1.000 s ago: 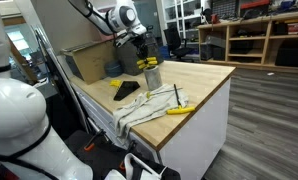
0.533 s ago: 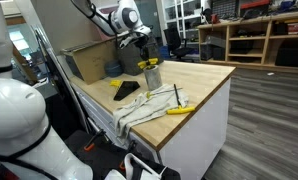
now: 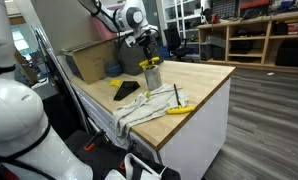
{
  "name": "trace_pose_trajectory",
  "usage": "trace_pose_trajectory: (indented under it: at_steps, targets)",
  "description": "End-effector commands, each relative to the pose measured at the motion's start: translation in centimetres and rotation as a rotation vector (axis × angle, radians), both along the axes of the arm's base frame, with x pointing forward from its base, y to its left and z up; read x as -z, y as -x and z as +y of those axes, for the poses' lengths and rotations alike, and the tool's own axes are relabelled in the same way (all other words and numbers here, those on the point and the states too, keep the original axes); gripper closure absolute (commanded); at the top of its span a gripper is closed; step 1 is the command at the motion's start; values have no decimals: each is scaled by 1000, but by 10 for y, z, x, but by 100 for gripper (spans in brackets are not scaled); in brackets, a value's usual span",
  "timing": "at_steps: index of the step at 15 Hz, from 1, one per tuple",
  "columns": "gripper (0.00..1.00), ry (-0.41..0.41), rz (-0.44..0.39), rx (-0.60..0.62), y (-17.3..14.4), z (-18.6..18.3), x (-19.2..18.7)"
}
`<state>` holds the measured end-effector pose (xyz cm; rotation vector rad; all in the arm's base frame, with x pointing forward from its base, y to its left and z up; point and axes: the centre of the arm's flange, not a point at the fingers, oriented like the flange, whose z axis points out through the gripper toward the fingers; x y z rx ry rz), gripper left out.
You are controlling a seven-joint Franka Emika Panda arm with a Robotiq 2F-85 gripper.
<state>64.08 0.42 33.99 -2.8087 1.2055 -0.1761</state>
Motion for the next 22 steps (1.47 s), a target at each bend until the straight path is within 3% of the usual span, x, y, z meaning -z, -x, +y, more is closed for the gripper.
trace_pose_trajectory:
  at_steps: [1, 11, 15, 22]
  targets:
    - [94, -56, 24, -138, -16, 2, -10]
    - [94, -31, 101, -347, -14, 7, -48]
    - [94, -24, 142, -322, -10, 0, -46]
    - [94, -20, 210, -101, 11, -19, -21]
